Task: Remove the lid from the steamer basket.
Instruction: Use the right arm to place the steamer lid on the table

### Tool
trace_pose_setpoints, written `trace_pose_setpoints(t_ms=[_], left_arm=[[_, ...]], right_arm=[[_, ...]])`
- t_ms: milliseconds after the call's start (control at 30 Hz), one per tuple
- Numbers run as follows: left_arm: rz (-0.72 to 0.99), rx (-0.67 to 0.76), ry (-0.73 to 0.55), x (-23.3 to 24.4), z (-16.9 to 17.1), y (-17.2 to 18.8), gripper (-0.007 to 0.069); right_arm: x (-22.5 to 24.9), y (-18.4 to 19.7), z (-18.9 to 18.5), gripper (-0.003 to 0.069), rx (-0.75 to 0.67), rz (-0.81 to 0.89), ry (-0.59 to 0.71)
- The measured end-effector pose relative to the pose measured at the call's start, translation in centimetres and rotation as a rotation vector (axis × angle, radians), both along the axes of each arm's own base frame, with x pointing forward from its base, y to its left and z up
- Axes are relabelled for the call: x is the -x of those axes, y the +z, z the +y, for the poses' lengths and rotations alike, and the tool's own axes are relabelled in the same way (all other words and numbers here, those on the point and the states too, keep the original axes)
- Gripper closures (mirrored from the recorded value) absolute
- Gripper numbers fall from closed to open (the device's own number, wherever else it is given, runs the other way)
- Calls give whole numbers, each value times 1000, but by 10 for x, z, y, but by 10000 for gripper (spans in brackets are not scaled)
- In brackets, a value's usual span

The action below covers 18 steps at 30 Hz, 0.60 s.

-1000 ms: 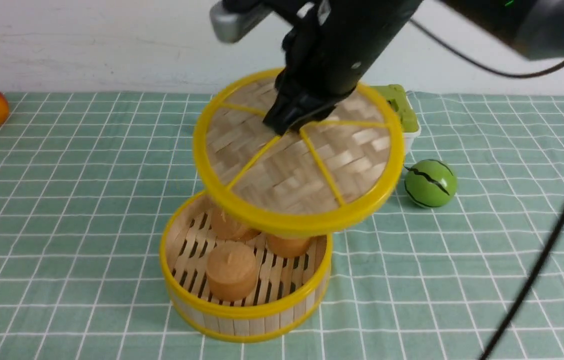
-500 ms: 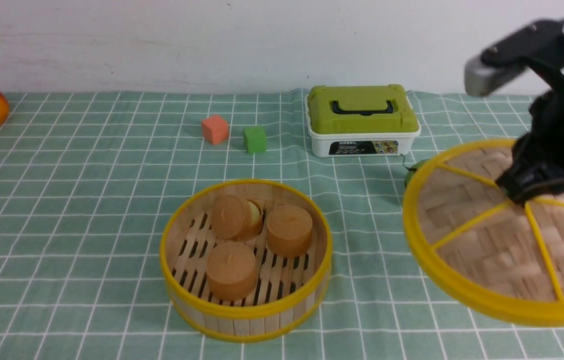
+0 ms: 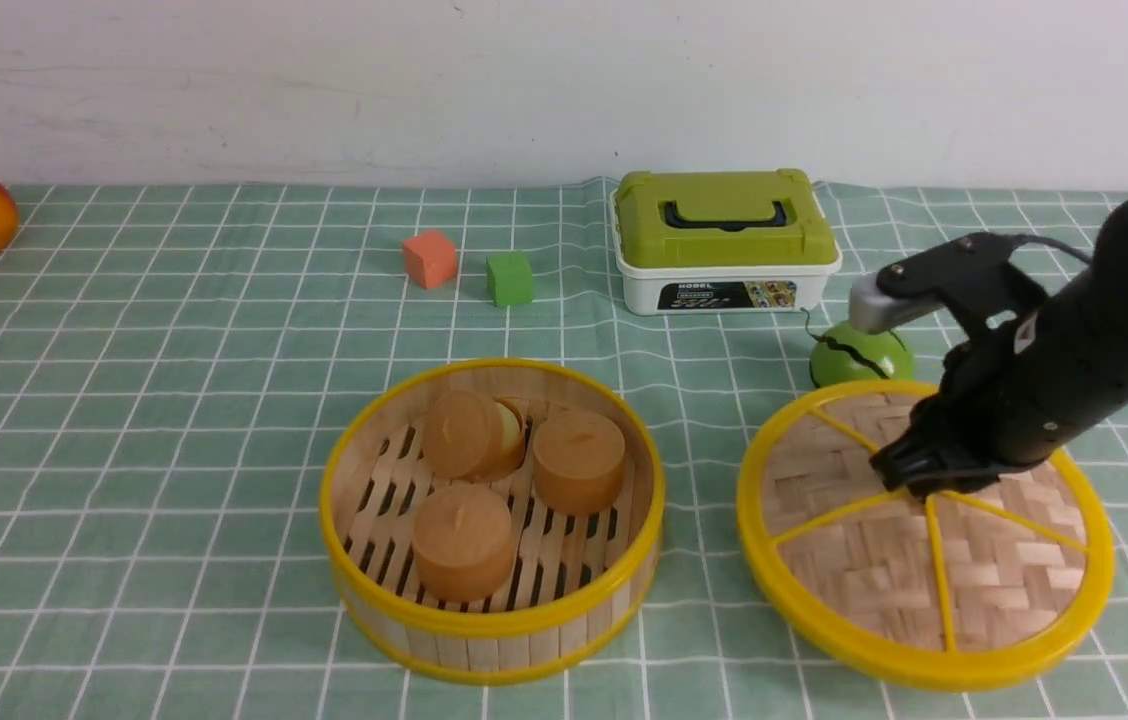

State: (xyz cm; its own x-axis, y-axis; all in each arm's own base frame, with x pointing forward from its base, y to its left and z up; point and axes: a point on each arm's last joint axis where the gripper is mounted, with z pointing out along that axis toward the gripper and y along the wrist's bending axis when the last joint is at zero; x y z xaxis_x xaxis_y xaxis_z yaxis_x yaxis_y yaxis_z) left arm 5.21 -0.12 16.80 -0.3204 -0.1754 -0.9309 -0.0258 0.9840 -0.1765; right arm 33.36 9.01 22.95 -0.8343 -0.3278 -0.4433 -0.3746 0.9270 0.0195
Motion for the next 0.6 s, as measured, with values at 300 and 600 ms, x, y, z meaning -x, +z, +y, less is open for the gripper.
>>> trace_pose_setpoints(t_ms=[300, 600], left_arm=[[0, 0, 0, 0, 0, 0, 386], [0, 0, 0, 0, 0, 0, 386]], right_arm=[[-9, -23, 2, 406, 10, 32, -4], [25, 61, -6, 284, -22, -65, 15]])
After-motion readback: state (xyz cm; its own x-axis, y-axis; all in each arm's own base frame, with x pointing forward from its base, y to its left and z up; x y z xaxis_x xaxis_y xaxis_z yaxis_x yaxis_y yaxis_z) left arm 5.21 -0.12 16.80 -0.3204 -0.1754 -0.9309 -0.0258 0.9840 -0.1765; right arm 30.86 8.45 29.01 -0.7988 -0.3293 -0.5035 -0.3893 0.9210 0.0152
